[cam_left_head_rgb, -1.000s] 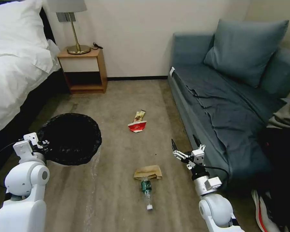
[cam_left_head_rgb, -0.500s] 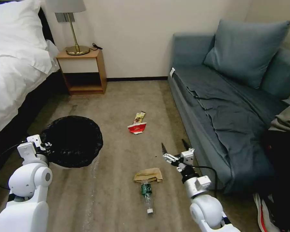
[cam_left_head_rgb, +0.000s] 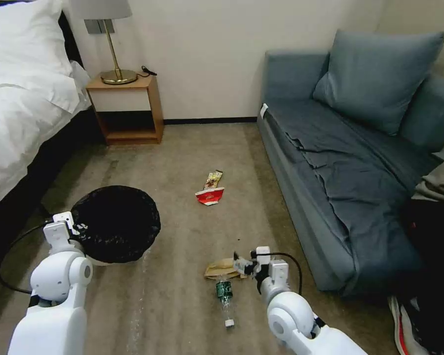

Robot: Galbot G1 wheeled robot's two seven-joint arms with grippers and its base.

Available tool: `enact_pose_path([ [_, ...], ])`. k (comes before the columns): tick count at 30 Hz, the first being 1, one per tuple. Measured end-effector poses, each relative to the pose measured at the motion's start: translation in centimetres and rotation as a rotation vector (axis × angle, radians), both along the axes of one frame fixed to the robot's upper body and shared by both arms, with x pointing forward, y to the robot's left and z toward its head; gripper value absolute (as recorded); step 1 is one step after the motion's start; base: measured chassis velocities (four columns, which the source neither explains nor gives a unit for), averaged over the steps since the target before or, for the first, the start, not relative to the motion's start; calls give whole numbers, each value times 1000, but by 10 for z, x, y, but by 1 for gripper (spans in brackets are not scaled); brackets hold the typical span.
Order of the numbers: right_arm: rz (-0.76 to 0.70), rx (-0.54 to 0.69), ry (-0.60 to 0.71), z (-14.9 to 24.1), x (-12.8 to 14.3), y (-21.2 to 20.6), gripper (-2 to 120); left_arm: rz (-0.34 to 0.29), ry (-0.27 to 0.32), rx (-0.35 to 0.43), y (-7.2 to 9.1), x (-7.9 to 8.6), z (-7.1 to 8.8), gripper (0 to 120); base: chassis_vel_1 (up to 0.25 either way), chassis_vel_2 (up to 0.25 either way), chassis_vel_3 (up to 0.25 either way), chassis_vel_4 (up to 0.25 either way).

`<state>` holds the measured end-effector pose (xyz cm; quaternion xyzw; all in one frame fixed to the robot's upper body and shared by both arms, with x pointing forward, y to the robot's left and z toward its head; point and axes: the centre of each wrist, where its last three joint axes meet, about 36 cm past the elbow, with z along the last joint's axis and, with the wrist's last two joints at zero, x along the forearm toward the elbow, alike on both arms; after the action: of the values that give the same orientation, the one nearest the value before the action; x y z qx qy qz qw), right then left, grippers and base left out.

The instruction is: Pick up the trash bin, then pick up the garbage on the floor and place it into the trash bin.

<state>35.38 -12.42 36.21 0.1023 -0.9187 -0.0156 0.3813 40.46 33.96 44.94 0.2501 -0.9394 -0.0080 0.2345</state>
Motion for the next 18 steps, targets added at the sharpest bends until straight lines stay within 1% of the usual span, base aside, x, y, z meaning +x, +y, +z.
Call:
enact_pose_path([
  [2, 35, 11, 94, 2, 0, 9, 100, 2, 13, -10, -6, 2, -6, 2, 0, 0, 0, 0],
  [3, 35, 11, 94, 2, 0, 9, 100, 2, 13, -10, -6, 2, -6, 2, 0, 0, 0, 0],
  [4, 51, 25, 145, 1, 1, 24, 100, 7, 21, -14, -7, 2, -10, 2, 0, 0, 0, 0],
  [5, 58, 37, 169, 0, 0, 33, 100, 11, 25, -15, -7, 1, -12, 2, 0, 0, 0, 0],
  [6, 58, 37, 169, 0, 0, 33, 100, 11, 25, -15, -7, 1, -12, 2, 0, 0, 0, 0],
  [7, 56, 63, 207, -3, 0, 50, 100, 16, 31, -15, -7, 1, -14, 2, 0, 0, 0, 0],
  [8, 56, 63, 207, -3, 0, 50, 100, 16, 31, -15, -7, 1, -14, 2, 0, 0, 0, 0],
  [10, 52, 98, 254, -9, -4, 70, 100, 14, 34, -9, -5, 2, -15, 2, 0, 0, 0, 0],
  [13, 50, 99, 263, -12, -5, 75, 100, 9, 32, -7, -4, 3, -14, 2, 0, 0, 0, 0],
  [15, 56, 75, 271, -25, -5, 82, 100, 1, 34, -16, 2, 1, -13, 2, 0, 0, 0, 0],
  [16, 56, 75, 271, -25, -5, 82, 100, 1, 34, -16, 2, 1, -13, 2, 0, 0, 0, 0],
  [18, 60, 67, 279, -37, -3, 81, 100, 4, 40, -22, 5, -2, -16, 2, 0, 0, 0, 0],
])
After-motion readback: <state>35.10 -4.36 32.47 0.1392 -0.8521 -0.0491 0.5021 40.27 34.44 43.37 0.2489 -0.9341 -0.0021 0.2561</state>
